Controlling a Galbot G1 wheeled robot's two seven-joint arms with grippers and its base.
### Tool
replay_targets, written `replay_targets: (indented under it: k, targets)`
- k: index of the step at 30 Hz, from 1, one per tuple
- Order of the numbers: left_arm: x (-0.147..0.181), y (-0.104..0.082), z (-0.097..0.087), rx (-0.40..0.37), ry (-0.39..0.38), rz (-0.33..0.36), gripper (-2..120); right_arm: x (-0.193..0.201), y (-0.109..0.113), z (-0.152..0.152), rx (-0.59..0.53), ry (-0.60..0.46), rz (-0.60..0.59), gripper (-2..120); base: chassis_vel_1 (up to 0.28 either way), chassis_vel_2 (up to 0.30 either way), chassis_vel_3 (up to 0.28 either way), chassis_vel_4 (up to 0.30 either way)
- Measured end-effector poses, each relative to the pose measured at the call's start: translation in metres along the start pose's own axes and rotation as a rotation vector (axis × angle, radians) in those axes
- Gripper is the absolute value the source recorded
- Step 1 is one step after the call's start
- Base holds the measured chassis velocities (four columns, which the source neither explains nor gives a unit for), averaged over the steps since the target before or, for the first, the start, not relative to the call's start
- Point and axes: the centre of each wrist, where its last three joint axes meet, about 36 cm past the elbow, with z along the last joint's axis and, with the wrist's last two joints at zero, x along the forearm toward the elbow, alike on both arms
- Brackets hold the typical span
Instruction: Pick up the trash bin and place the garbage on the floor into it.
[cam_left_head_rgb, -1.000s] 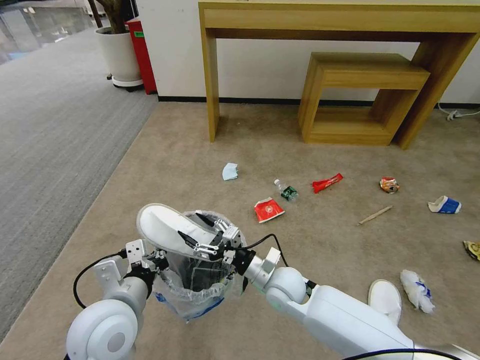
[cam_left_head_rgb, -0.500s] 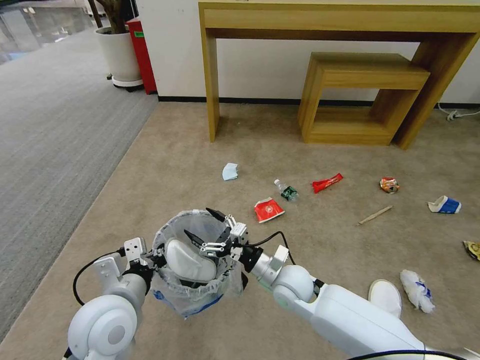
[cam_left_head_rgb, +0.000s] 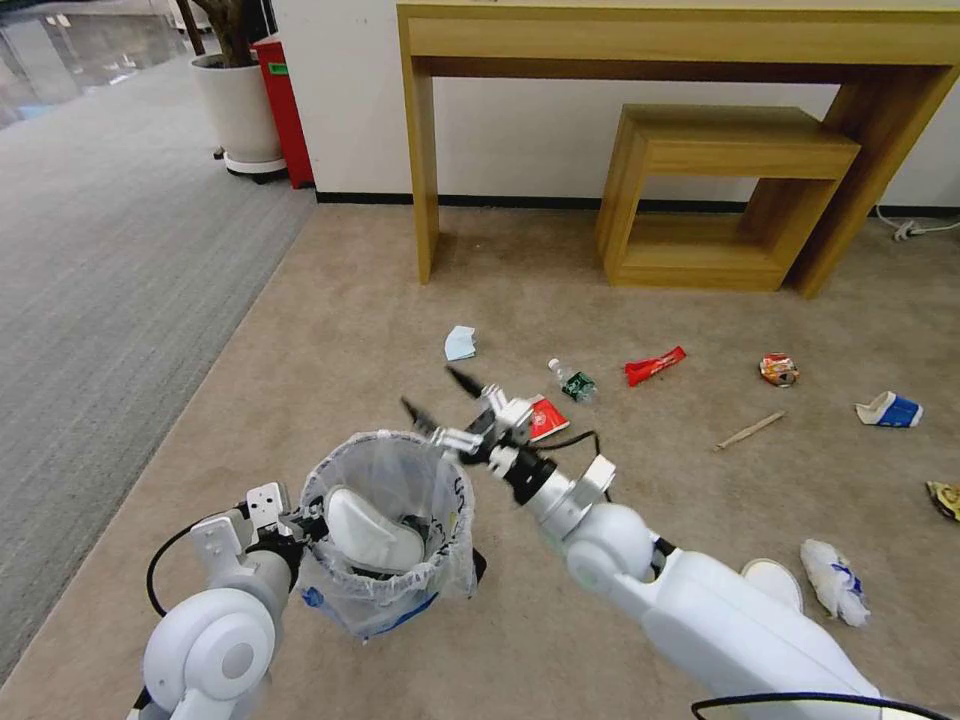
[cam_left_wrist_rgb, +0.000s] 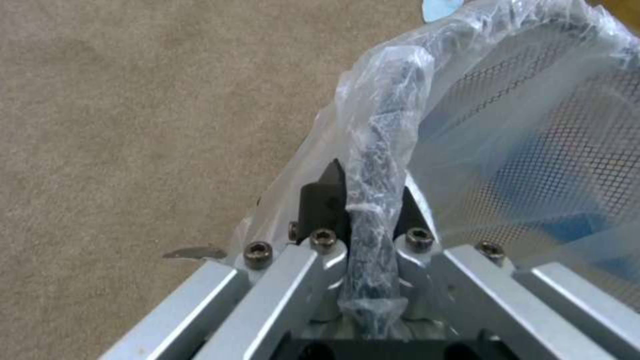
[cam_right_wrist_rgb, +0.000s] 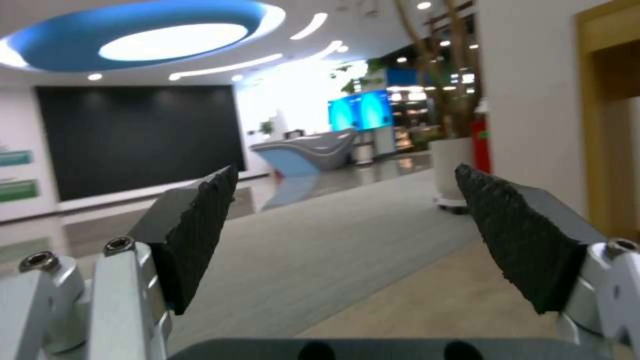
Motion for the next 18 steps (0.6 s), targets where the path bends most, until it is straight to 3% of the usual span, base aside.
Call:
replay_targets:
  k: [10, 18]
  targets:
    - [-0.004, 0.004, -0.001, -0.004, -0.004, -0.009, 2, 0.021, -0.037, -0.04, 0.03, -0.008, 0.227, 87, 0.0, 0.0, 0.0, 0.0]
    - [-0.007, 0.006, -0.001, -0.01, -0.007, -0.015, 2, 0.064, -0.07, -0.073, 0.102, 0.013, 0.428, 92, 0.0, 0.0, 0.0, 0.0]
